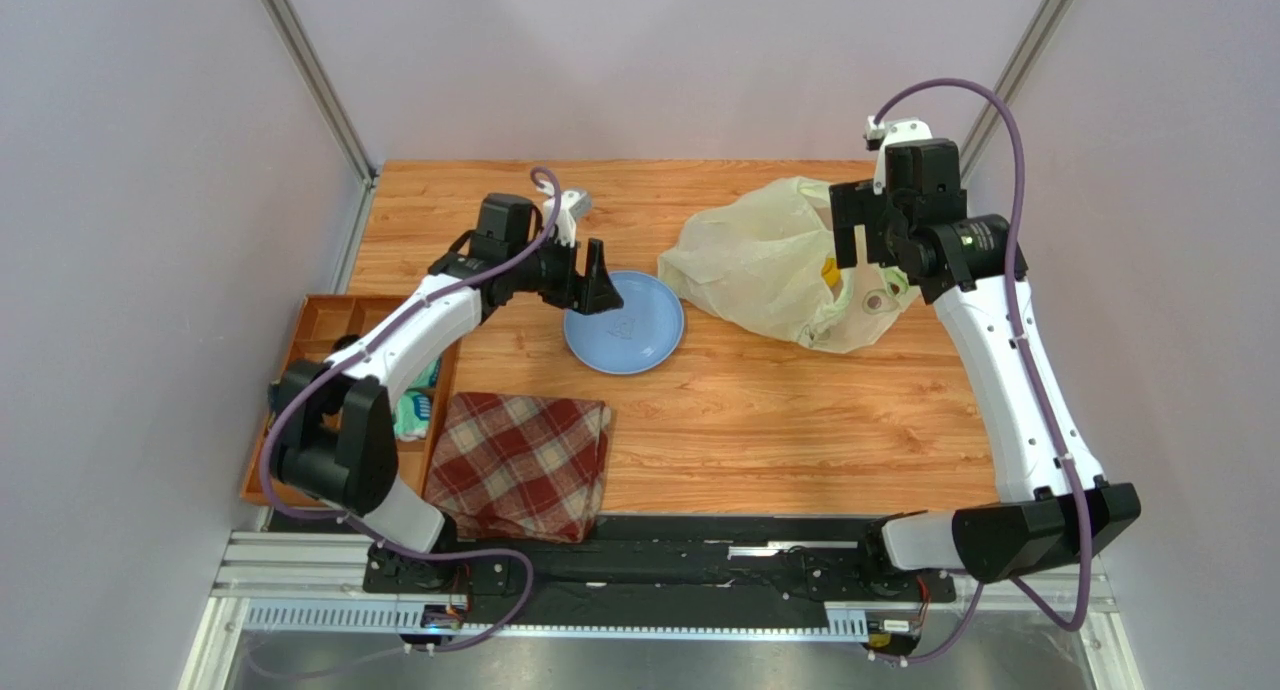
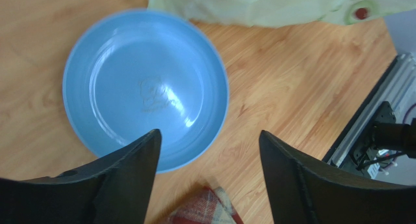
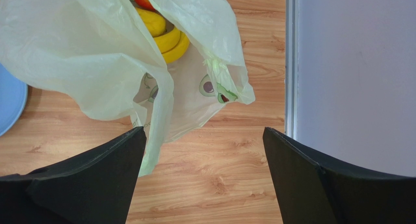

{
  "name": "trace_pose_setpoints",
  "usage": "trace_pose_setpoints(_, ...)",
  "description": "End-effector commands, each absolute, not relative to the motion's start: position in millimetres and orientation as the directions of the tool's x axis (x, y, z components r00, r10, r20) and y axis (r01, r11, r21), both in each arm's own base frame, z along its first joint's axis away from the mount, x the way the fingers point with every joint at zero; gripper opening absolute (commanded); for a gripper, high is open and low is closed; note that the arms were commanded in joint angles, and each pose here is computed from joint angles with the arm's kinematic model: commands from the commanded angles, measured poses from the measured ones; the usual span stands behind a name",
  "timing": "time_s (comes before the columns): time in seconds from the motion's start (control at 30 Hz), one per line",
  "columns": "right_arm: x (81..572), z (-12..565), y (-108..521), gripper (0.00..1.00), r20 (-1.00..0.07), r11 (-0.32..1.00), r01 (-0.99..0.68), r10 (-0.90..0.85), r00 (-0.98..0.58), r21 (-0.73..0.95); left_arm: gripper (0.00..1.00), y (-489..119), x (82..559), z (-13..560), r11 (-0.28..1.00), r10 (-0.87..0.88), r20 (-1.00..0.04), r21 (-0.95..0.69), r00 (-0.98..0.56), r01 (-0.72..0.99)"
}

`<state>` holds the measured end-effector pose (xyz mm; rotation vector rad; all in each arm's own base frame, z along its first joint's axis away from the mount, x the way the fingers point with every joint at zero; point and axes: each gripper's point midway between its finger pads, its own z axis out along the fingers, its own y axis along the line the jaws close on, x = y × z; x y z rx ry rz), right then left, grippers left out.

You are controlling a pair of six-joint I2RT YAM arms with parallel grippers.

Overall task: Take the fake fruits out of the plastic bag
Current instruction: Move the plate to the center of the board.

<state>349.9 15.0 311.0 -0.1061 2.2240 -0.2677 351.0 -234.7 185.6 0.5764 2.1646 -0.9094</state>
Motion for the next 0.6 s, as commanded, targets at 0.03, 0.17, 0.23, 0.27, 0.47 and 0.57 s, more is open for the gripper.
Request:
trace_pose_setpoints(0.03, 329, 320, 7, 0.96, -0.78, 0.96, -0.017, -0.236, -0.579, -0.279, 0.63, -224, 363, 139, 0.787, 0.055, -0.636, -0.447, -0.77, 0.426)
trace_pose_setpoints(0.17, 317, 313, 6, 0.95, -0.764, 0.952, -0.05, -0.272, -0.585, -0.301, 0.0, -228, 366, 113, 0.803, 0.085, -0.577, -0.443, -0.812, 0.399)
trace_pose_setpoints(0.23, 311, 303, 7, 0.94, -0.752, 0.954, -0.07, -0.274, -0.6, -0.291, 0.0, -228, 363, 102, 0.809, 0.11, -0.552, -0.434, -0.827, 0.397)
trace_pose_setpoints(0.27, 307, 305, 7, 0.93, -0.758, 0.955, -0.071, -0.272, -0.593, -0.288, 0.0, -229, 361, 94, 0.814, 0.118, -0.534, -0.432, -0.838, 0.389)
trace_pose_setpoints(0.47, 300, 298, 2, 0.9, -0.744, 0.944, -0.081, -0.304, -0.595, -0.321, 0.0, -227, 340, 58, 0.863, 0.154, -0.447, -0.374, -0.881, 0.341)
trace_pose_setpoints(0.57, 302, 298, -7, 0.89, -0.741, 0.934, -0.035, -0.305, -0.598, -0.356, 0.0, -224, 331, 42, 0.898, 0.176, -0.429, -0.298, -0.886, 0.323)
